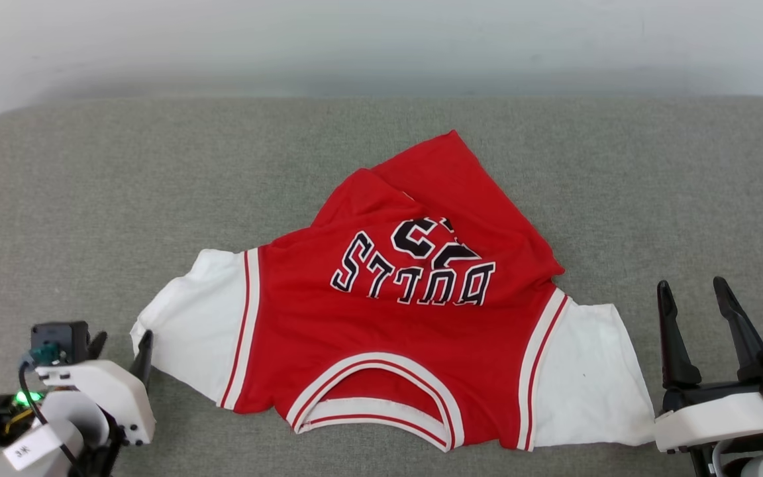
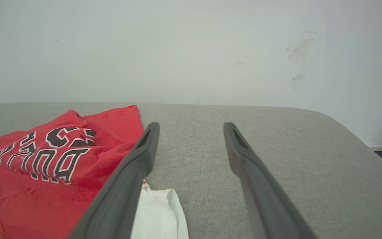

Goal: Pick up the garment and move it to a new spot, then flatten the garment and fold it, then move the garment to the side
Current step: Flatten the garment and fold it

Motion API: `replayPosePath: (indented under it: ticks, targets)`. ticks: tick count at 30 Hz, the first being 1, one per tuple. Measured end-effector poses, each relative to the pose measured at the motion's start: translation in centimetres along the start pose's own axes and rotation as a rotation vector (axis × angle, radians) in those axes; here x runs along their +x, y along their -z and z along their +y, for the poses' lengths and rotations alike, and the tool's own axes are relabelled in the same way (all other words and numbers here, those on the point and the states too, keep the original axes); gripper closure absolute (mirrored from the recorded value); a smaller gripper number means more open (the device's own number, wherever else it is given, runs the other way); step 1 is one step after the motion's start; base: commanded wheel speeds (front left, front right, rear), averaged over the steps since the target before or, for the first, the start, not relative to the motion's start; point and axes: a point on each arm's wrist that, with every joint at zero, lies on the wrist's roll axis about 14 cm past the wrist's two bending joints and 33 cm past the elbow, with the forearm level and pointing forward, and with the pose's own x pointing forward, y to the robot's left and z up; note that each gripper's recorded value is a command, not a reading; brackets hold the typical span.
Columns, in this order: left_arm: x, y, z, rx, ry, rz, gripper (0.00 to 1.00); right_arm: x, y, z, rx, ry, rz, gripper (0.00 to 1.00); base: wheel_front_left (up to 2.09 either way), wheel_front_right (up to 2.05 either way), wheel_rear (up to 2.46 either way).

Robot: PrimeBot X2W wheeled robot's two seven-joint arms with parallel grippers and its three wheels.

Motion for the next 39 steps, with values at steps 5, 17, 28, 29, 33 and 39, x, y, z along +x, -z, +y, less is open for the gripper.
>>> replayPosePath:
  ticks: [5,17,28,29,33,39]
  targets:
    - [-0.4,-3.5,0.3,0.020,0.039,-0.063,0.00,-0.4,-0.8,0.3,0.000,-0.008,-0.017,0.00,0.00,0.00,0.00]
    - [-0.8,-4.8,-0.5,0.210,0.191,0.250,0.00,-0.9,-0.5,0.5,0.003,-0.014,-0.005,0.00,0.00,0.00,0.00]
    - [-0.1,0.0,-1.0,0.260,0.216,0.508,0.00,-0.9,0.5,-1.2,-0.007,0.034,0.022,0.00,0.00,0.00,0.00]
    - [0.1,0.5,-1.0,0.251,0.212,0.521,0.00,-0.9,0.7,-1.3,-0.009,0.037,0.027,0.00,0.00,0.00,0.00]
    - [1.0,1.9,-0.8,0.220,0.194,0.552,0.00,-0.7,1.2,-1.8,-0.015,0.049,0.043,0.00,0.00,0.00,0.00]
    - [1.9,3.1,-1.2,0.212,0.210,0.583,0.63,-0.6,1.9,-2.2,-0.025,0.054,0.064,0.00,0.00,0.00,0.00]
